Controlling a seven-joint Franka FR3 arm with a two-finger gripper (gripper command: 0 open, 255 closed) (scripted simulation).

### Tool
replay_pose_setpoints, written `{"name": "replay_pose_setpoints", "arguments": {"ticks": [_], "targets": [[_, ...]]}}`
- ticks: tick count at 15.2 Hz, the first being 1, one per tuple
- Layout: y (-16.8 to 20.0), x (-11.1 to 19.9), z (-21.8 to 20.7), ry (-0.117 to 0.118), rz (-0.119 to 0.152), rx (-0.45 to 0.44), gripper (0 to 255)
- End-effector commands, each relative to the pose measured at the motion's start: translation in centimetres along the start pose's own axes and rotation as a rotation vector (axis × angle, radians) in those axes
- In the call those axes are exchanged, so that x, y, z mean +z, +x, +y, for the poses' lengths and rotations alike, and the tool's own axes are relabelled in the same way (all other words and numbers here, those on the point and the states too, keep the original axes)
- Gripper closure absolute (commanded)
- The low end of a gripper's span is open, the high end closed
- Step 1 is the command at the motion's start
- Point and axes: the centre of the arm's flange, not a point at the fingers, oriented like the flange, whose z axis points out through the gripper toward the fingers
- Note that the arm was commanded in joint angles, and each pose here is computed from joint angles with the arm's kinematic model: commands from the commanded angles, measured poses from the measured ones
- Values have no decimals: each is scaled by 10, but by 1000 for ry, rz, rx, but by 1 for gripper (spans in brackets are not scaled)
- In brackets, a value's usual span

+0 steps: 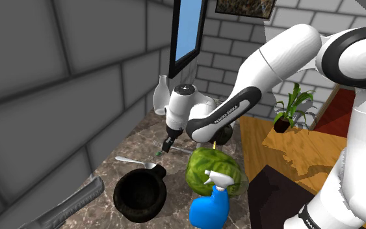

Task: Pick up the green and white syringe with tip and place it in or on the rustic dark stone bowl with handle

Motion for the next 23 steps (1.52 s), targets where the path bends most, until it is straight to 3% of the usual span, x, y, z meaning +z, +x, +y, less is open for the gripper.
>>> {"name": "replay_pose_setpoints", "arguments": {"ticks": [1,3,4,13,23], "targets": [[0,0,0,0,0,0,0],[0,0,0,0,0,0,0],[0,0,0,0,0,0,255],[0,0,0,0,0,0,255],[9,-51,11,0,0,0,255]]}}
